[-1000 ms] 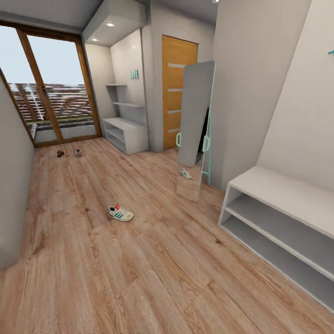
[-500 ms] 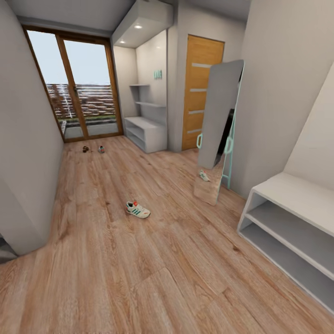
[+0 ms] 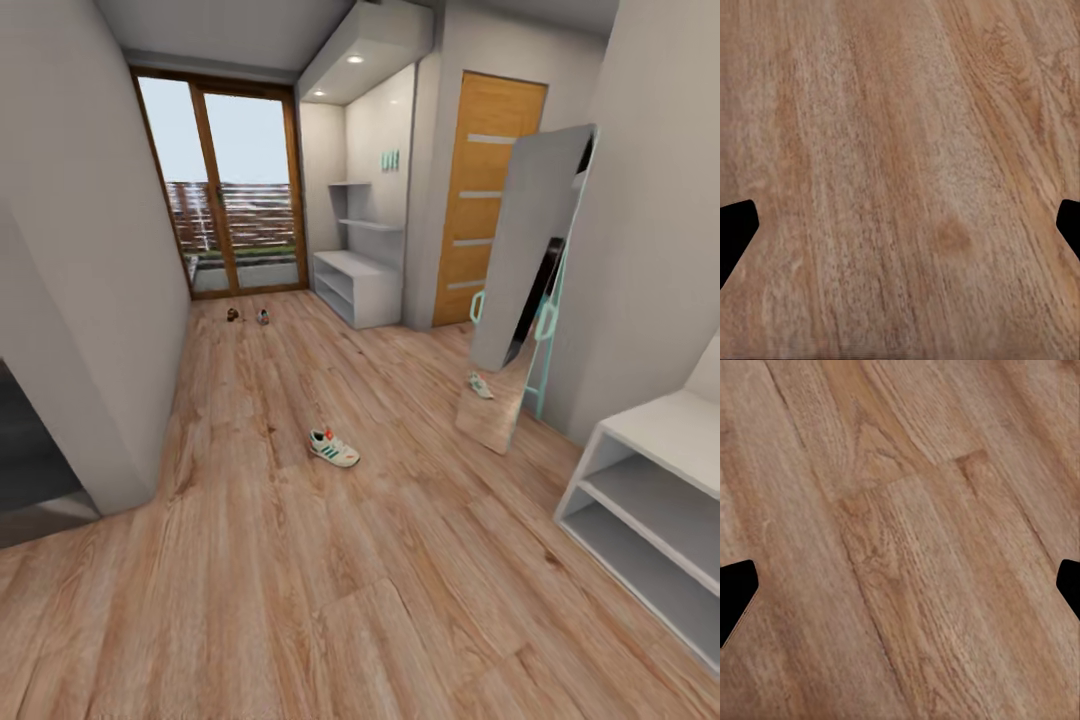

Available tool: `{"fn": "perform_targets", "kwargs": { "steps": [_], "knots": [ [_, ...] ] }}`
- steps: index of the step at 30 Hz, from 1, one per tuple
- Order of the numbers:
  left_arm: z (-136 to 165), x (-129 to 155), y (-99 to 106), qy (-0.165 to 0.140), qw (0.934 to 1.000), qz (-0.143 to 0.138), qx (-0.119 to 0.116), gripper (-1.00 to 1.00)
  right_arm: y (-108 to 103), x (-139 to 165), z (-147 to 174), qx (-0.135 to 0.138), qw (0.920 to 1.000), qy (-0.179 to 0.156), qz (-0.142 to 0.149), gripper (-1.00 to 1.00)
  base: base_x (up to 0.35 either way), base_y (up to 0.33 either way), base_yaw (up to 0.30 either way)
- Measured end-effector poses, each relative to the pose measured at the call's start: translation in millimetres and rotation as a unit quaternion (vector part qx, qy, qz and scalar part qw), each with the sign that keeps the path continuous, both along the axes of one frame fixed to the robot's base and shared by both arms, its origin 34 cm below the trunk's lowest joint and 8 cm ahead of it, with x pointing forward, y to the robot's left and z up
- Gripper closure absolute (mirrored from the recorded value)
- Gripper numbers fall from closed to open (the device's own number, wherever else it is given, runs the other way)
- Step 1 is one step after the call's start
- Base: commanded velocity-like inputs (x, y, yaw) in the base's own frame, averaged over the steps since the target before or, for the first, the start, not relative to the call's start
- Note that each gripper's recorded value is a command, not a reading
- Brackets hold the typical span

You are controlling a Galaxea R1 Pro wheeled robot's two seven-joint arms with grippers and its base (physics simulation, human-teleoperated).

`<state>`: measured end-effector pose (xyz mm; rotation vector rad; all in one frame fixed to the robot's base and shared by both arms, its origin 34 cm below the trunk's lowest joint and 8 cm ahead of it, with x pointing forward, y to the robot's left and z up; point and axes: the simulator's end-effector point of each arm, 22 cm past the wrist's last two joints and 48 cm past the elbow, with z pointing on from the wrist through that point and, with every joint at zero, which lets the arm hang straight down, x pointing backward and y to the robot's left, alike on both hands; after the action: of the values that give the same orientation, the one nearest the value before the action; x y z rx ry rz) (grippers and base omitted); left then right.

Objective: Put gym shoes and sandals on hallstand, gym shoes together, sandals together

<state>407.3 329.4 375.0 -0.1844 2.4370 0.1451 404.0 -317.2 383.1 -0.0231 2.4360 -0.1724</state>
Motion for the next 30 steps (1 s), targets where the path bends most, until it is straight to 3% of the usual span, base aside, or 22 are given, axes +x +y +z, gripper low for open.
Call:
{"fn": "perform_targets", "kwargs": {
  "steps": [11, 21, 30],
  "knots": [
    [0.3, 0.3, -0.3, -0.001, 1.0000, 0.001, -0.001, -1.00, 0.0, 0.3, 0.3, 0.000, 1.0000, -0.001, 0.000, -1.00, 0.061, 0.000, 0.279],
    [0.6, 0.6, -1.4, -0.002, 1.0000, 0.000, -0.002, -1.00, 0.0, 0.6, 0.7, 0.000, 1.0000, -0.001, 0.000, -1.00, 0.302, 0.000, 0.266],
    [0.4, 0.6, -2.2, -0.002, 1.0000, -0.001, -0.003, -1.00, -0.3, 0.7, 0.8, -0.001, 1.0000, -0.001, 0.001, -1.00, 0.332, 0.000, 0.064]
  ]
}}
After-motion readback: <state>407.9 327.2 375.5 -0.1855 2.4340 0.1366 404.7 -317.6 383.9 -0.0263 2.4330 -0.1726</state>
